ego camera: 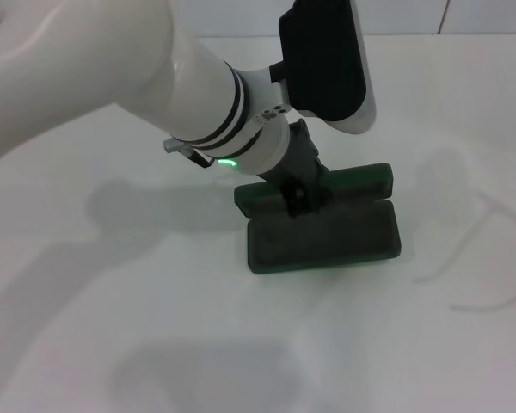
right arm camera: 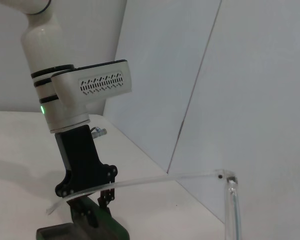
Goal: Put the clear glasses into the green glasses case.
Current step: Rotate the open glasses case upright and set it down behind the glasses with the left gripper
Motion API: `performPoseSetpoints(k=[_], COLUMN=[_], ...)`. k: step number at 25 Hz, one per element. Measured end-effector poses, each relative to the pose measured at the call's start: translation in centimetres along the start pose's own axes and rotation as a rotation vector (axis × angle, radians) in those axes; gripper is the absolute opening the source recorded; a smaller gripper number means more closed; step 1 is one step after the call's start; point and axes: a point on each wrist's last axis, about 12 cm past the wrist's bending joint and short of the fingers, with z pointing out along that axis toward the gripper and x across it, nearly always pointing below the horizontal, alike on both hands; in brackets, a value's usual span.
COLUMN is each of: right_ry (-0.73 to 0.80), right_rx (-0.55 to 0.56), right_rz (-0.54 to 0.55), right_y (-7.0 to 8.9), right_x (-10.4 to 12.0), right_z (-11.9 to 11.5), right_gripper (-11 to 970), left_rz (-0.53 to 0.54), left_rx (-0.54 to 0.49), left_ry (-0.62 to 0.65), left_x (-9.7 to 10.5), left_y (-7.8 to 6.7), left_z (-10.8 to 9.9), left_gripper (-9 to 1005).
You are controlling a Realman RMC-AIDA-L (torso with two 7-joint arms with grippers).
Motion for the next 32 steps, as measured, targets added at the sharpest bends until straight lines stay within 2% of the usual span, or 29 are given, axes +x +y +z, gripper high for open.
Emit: performPoseSetpoints(k=[13,32], right_ry=[-0.006,-0.023], right_rx=[0.007,0.021], right_rz=[0.015,0.021], right_y=[0.3,0.4], right_x=[0.4,0.9], right_z=[-0.3,-0.6], right_gripper=[68,70], left_rz=[0.051,0.17], left_rx=[-0.014,-0.046], left_ry=[0.033,0.035], left_x=[0.4,-0.6], left_y=[-0.6,-1.3], left_z=[1.2,1.9], left_gripper=[191,191])
